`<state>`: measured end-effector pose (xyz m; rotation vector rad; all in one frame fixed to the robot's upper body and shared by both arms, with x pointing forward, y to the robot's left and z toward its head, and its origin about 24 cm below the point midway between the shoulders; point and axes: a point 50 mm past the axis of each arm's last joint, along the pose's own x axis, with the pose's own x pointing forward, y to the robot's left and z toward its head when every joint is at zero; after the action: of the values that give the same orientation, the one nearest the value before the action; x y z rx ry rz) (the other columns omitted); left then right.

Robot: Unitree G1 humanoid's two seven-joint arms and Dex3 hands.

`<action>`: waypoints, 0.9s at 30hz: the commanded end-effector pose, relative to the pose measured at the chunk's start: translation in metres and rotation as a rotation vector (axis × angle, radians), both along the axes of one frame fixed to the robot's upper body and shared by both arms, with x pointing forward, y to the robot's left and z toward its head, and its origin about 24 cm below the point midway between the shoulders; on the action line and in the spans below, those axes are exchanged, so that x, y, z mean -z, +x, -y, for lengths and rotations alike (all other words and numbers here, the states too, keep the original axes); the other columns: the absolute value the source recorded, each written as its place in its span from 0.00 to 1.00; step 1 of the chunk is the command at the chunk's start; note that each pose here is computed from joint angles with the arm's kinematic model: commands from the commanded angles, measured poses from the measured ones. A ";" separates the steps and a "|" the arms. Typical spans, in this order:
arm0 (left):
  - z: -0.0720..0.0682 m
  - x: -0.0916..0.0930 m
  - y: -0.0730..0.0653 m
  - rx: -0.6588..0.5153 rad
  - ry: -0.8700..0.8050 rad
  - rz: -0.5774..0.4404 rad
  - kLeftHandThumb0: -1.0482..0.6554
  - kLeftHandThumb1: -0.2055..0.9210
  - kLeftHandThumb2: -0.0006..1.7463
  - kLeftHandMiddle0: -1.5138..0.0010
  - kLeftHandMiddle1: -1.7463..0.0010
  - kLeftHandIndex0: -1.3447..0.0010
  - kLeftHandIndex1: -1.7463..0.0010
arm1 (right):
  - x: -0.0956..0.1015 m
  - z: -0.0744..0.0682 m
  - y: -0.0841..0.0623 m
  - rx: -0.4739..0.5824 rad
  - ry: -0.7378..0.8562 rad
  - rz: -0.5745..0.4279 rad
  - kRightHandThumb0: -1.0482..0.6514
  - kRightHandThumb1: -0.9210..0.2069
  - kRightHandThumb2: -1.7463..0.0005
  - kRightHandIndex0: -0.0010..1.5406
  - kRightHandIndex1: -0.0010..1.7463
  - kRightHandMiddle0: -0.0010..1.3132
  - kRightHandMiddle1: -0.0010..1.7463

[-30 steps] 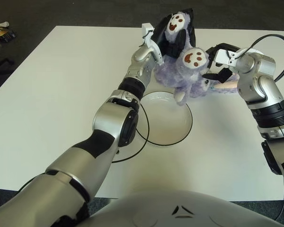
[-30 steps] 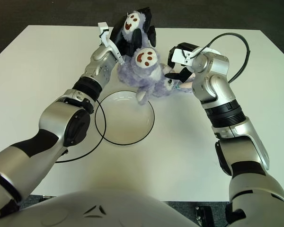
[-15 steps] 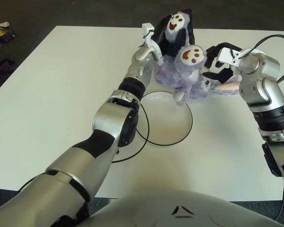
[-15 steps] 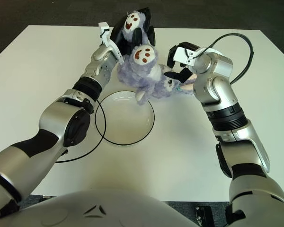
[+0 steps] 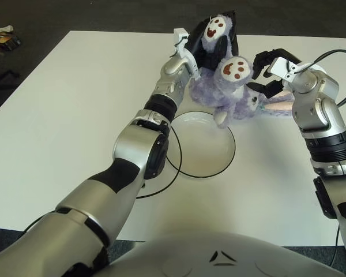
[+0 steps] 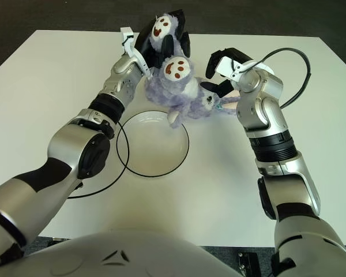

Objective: Put the doll into the plate.

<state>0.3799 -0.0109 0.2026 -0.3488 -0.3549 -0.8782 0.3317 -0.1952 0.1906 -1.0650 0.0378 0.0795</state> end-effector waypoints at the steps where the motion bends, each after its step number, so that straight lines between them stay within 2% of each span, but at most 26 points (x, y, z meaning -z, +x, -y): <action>1: 0.033 0.009 -0.017 0.082 -0.065 -0.057 0.93 0.33 0.86 0.52 0.00 0.22 0.00 | 0.004 0.004 -0.003 0.042 0.007 0.087 0.29 0.65 0.38 0.14 0.61 0.08 0.80; 5: 0.032 0.008 -0.016 0.063 -0.066 -0.053 0.93 0.33 0.86 0.51 0.00 0.22 0.00 | 0.007 0.008 -0.006 0.056 -0.008 0.155 0.25 0.63 0.41 0.16 0.61 0.02 0.72; 10: 0.030 0.008 -0.015 0.055 -0.073 -0.059 0.93 0.33 0.86 0.51 0.00 0.22 0.00 | 0.012 0.010 -0.012 0.083 -0.007 0.256 0.26 0.61 0.43 0.14 0.58 0.00 0.63; 17: 0.028 0.007 -0.014 0.045 -0.072 -0.054 0.93 0.33 0.86 0.52 0.00 0.23 0.00 | 0.015 0.012 -0.021 0.055 -0.048 0.330 0.31 0.65 0.39 0.13 0.53 0.00 0.59; 20: 0.027 0.007 -0.013 0.044 -0.073 -0.053 0.93 0.33 0.86 0.52 0.00 0.23 0.00 | 0.011 0.011 -0.026 0.048 -0.101 0.355 0.24 0.58 0.44 0.14 0.52 0.00 0.54; 23: 0.027 0.007 -0.012 0.040 -0.066 -0.056 0.93 0.33 0.86 0.52 0.00 0.23 0.00 | 0.010 0.011 -0.029 0.052 -0.140 0.359 0.16 0.49 0.52 0.11 0.51 0.00 0.46; 27: 0.026 0.007 -0.012 0.032 -0.053 -0.060 0.93 0.33 0.86 0.52 0.00 0.23 0.00 | 0.009 0.010 -0.031 0.052 -0.162 0.350 0.11 0.43 0.57 0.09 0.52 0.00 0.41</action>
<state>0.3818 -0.0082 0.2025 -0.3620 -0.3514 -0.8400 0.3047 -0.2056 0.1772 -1.1872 -0.2370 -0.1561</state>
